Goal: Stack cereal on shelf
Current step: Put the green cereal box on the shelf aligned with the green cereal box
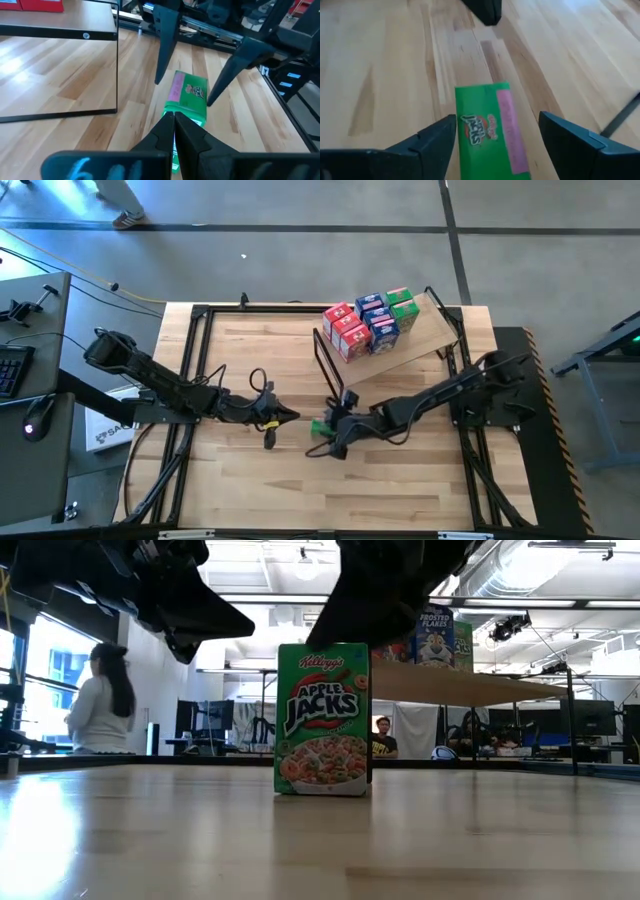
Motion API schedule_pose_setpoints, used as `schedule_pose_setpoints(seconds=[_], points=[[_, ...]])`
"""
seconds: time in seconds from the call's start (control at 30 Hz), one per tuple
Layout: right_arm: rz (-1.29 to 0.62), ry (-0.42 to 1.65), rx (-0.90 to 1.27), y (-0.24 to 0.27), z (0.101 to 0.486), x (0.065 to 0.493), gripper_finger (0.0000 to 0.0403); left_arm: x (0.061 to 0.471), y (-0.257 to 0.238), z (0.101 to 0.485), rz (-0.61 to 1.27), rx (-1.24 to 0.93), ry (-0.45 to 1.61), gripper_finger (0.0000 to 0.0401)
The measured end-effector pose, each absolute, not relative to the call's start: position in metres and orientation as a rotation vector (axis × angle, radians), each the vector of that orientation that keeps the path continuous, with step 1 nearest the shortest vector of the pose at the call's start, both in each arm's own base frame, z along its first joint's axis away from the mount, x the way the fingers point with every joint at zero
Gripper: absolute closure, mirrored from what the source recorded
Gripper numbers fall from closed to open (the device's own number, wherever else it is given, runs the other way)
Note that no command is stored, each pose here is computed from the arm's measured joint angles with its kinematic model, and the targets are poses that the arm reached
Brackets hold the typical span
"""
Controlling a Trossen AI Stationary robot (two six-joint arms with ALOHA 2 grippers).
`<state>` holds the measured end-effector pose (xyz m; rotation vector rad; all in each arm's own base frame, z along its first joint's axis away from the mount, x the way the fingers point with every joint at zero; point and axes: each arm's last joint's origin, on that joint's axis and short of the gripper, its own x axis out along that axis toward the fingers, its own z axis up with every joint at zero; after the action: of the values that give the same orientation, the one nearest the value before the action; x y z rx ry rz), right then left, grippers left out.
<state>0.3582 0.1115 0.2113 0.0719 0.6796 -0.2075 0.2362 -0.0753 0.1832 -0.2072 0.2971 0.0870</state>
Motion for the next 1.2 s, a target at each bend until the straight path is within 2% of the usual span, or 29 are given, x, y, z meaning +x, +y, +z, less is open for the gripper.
schedule_pose_setpoints(seconds=[0.27, 0.57, 0.7, 0.8, 0.97, 1.2], points=[[-0.150, 0.796, 0.111, 0.107, 0.208, 0.364, 0.0141, 0.236, -0.075, 0.183, 0.087, -0.203, 0.301, 0.0396], [-0.108, 0.842, 0.136, 0.102, 0.206, 0.363, 0.0224, 0.236, -0.075, 0.183, 0.097, -0.197, 0.296, 0.0396], [-0.055, 0.844, 0.121, 0.103, 0.210, 0.362, 0.0249, 0.236, -0.075, 0.183, 0.097, -0.196, 0.296, 0.0396], [-0.022, 0.839, 0.091, 0.104, 0.224, 0.357, 0.0255, 0.236, -0.075, 0.183, 0.098, -0.196, 0.296, 0.0396], [0.033, 0.825, 0.019, 0.107, 0.269, 0.339, 0.0255, 0.236, -0.075, 0.183, 0.098, -0.196, 0.297, 0.0396], [0.034, 0.933, -0.043, 0.096, 0.316, 0.279, 0.0255, 0.236, -0.075, 0.183, 0.102, -0.213, 0.295, 0.0396]])
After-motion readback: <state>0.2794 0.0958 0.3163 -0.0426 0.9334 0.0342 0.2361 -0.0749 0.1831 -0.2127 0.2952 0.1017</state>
